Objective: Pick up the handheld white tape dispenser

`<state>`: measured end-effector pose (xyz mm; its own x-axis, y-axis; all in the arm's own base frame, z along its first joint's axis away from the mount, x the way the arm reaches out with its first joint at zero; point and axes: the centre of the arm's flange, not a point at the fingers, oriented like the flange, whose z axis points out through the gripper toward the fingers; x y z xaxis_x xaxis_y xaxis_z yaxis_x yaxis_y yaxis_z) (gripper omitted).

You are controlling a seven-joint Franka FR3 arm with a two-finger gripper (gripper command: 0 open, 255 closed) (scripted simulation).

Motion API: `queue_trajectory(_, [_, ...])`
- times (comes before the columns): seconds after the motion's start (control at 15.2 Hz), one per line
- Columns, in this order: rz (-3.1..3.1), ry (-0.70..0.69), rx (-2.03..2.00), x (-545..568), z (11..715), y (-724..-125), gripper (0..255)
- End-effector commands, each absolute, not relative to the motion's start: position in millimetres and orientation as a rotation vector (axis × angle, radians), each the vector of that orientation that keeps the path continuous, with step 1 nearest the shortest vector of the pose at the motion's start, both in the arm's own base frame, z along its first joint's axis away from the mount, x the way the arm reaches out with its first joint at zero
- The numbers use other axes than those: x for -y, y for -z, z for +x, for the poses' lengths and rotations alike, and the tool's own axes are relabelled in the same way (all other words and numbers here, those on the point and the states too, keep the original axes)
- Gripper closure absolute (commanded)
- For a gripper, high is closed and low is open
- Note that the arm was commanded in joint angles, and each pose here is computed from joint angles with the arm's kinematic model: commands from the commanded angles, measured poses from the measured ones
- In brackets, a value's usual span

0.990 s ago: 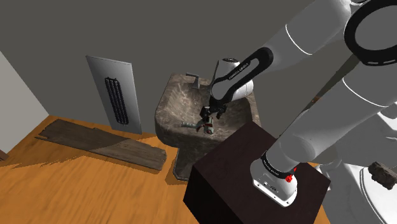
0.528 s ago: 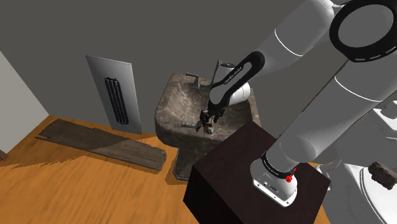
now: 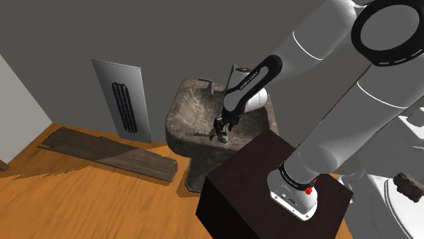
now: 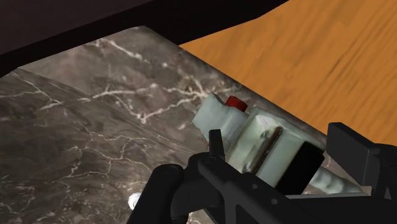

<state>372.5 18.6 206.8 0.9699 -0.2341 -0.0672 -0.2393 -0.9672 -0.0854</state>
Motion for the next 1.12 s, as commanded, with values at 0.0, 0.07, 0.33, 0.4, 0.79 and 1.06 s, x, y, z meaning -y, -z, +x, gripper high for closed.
queue_trajectory(0.0, [-3.026, -0.091, -0.365, -18.1, 372.1, -211.9, 255])
queue_trajectory(0.07, [-3.026, -0.091, -0.365, -18.1, 372.1, -217.1, 255])
queue_trajectory(0.33, [-3.026, -0.091, -0.365, -18.1, 372.1, -238.2, 255])
queue_trajectory(0.4, [-3.026, -0.091, -0.365, -18.1, 372.1, -243.5, 255])
queue_trajectory(0.79, [-3.026, -0.091, -0.365, -18.1, 372.1, -275.2, 255])
queue_trajectory(1.06, [-3.026, -0.091, -0.365, -18.0, 372.1, -286.6, 255])
